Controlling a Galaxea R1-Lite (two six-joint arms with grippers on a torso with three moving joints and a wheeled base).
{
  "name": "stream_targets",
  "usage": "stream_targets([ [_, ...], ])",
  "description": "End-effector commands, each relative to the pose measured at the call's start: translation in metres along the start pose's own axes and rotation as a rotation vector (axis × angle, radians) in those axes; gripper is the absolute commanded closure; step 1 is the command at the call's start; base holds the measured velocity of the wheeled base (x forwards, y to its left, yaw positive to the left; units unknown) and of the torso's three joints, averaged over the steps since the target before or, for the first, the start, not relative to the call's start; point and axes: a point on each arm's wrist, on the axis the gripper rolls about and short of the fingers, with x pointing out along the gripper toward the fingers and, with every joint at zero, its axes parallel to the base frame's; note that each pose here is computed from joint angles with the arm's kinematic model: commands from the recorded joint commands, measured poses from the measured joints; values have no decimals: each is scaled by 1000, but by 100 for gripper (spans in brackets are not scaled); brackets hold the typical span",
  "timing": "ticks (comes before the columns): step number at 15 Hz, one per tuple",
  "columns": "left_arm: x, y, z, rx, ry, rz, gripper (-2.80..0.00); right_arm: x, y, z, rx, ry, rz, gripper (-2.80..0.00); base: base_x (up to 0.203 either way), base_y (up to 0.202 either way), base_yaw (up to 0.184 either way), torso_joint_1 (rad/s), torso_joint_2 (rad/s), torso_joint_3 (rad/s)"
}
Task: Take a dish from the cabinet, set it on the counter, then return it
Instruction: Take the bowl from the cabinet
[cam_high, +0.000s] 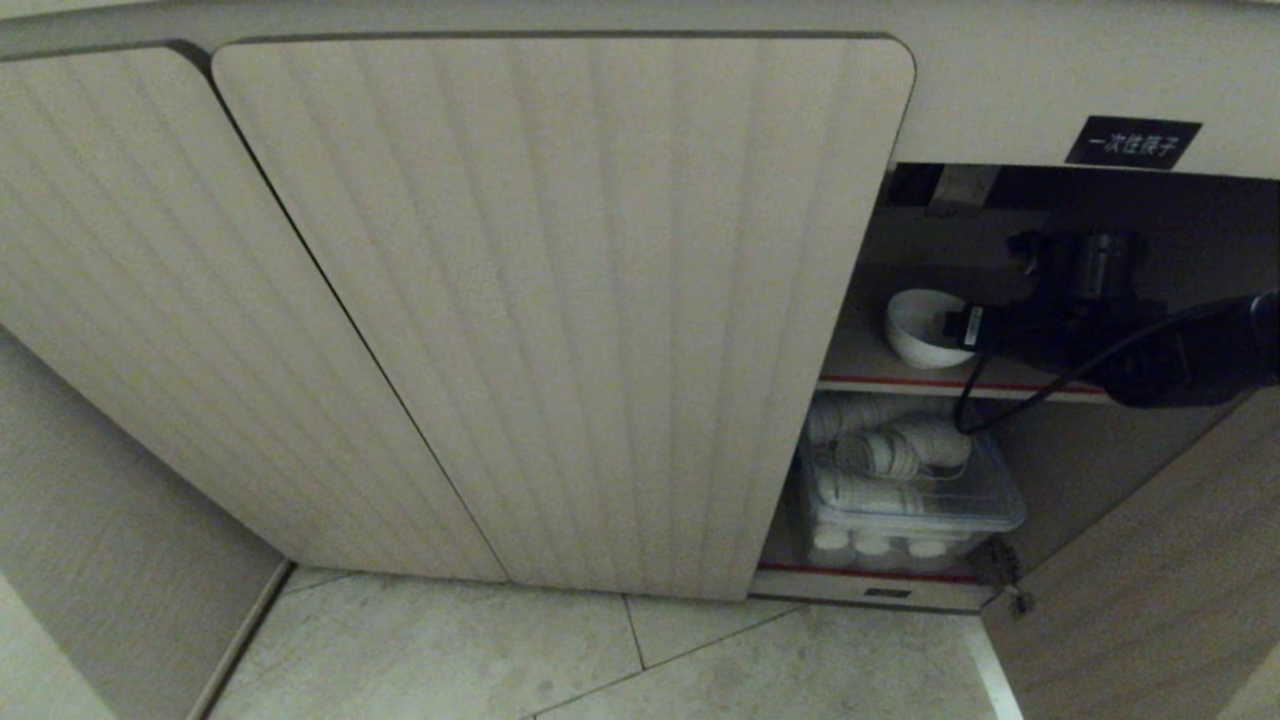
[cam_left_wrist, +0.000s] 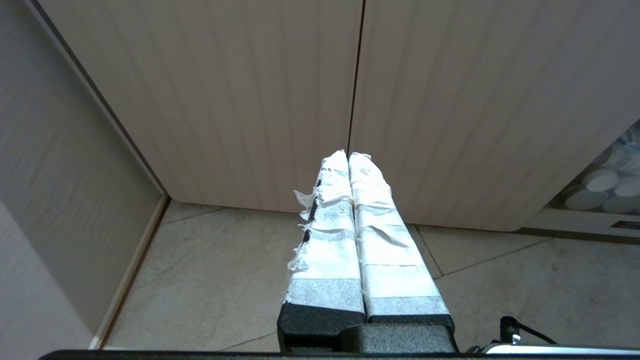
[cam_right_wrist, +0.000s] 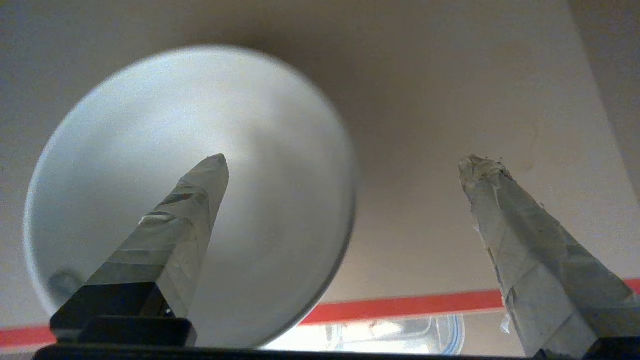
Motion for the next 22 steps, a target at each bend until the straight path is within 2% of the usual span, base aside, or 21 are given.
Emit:
stream_targets([
  [1, 0, 0, 0, -1, -1, 0, 0, 5, -1, 0, 4, -5, -3, -280, 0, 0, 0, 0, 0, 0],
  [8, 0, 0, 0, -1, 1, 1, 0, 12, 2, -1, 8, 8, 4, -280, 0, 0, 0, 0, 0, 0],
  [16, 0, 0, 0, -1, -1, 0, 0, 9, 8, -1, 3, 28, 89, -280, 0, 0, 0, 0, 0, 0],
  [22, 0, 0, 0, -1, 0, 1, 0, 10, 8, 8, -4, 37, 92, -280, 0, 0, 0, 0, 0, 0],
])
